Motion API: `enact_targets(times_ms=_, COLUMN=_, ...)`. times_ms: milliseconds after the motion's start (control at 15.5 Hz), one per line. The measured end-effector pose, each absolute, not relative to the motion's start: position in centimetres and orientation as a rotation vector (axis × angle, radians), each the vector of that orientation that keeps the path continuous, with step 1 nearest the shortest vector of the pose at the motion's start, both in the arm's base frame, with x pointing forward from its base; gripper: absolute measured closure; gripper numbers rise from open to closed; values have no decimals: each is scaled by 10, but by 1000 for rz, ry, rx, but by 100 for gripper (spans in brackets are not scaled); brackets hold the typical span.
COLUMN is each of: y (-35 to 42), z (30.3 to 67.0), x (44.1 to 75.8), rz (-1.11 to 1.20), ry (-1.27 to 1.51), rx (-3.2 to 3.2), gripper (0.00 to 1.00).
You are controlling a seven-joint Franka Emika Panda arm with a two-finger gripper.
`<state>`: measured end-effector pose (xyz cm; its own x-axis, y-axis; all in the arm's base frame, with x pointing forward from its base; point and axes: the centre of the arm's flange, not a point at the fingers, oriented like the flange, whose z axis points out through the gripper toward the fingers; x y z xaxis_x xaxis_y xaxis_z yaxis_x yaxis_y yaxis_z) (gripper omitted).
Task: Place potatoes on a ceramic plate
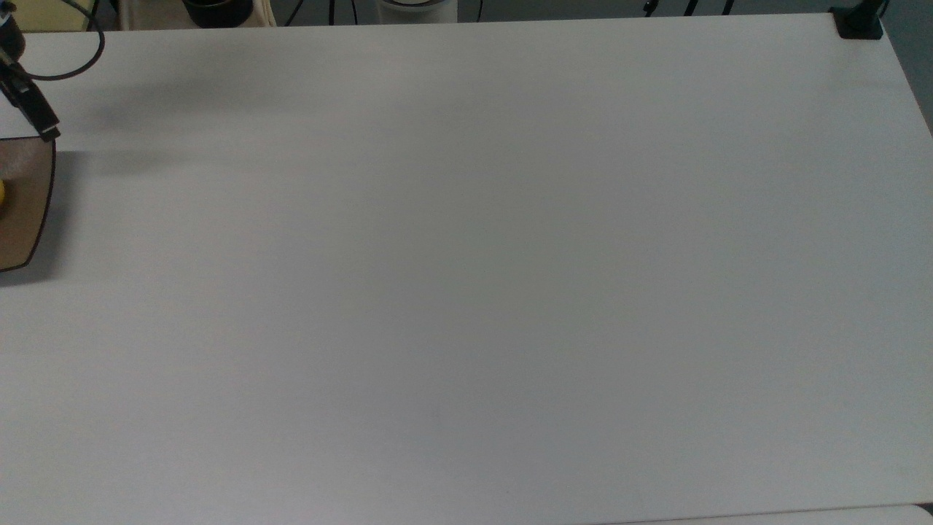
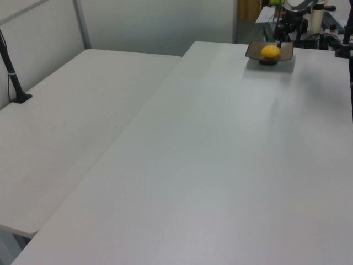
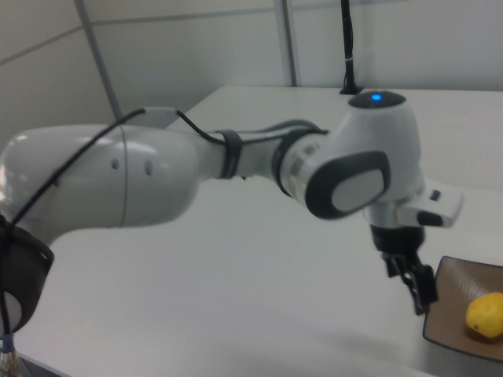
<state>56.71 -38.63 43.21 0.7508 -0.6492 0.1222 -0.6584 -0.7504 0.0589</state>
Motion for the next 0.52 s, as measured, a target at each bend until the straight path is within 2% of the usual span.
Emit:
enact_targets(times_ms=323, y=-325, z=475, x=556, rz=-138, ry=-795, rx=2969, gripper=0)
enact_targets(times_ms=516, y=-256, z=507, x=550, rz=-268, ry=-553, rx=3026, gripper=0)
